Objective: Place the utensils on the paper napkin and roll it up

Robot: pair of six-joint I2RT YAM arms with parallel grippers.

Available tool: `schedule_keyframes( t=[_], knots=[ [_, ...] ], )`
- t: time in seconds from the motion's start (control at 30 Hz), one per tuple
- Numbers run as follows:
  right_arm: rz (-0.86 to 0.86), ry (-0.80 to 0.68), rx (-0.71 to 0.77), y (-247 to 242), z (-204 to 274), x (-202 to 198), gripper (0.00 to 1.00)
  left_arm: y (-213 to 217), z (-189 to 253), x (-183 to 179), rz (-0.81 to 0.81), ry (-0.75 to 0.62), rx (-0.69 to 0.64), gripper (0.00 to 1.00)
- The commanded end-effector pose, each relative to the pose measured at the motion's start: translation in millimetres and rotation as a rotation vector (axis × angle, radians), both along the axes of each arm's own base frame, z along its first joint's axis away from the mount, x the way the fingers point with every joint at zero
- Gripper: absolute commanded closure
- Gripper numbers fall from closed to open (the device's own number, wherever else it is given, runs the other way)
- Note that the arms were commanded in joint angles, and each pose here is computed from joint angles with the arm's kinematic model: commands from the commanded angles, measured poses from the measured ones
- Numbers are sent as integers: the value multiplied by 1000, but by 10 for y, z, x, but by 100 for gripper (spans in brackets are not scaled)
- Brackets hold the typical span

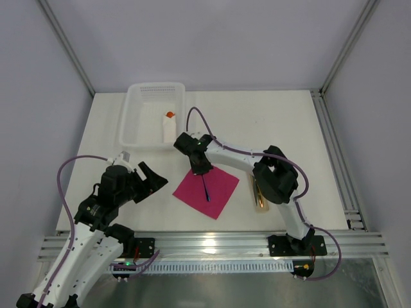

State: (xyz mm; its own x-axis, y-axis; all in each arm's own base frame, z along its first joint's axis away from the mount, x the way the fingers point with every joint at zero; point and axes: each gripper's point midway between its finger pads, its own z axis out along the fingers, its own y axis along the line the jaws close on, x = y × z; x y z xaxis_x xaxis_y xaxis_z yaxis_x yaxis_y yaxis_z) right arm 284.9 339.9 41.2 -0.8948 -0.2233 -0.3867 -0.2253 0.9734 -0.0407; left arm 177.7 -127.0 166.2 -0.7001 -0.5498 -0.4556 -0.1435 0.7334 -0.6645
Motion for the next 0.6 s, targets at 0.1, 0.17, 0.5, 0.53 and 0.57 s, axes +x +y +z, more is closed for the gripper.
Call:
schedule_keyframes(
  t=[0.1, 0.17, 0.5, 0.53, 0.57],
  knots=[
    [-4, -28, 23, 116, 100, 86, 96, -13, 122, 18, -16, -33, -3, 19],
    [-5, -28, 18, 110, 102, 88, 96, -22, 132, 20, -20, -36, -8, 19],
    [-28, -39, -60, -97, 69, 109, 96, -22, 122, 10, -25, -34, -5, 19],
    [-32, -36, -64, -124, 58, 114, 96, -26, 117, 3, -28, -33, -5, 19],
    [-32, -36, -64, -127, 57, 111, 96, -22, 119, 9, -25, -34, -5, 19]
  ],
)
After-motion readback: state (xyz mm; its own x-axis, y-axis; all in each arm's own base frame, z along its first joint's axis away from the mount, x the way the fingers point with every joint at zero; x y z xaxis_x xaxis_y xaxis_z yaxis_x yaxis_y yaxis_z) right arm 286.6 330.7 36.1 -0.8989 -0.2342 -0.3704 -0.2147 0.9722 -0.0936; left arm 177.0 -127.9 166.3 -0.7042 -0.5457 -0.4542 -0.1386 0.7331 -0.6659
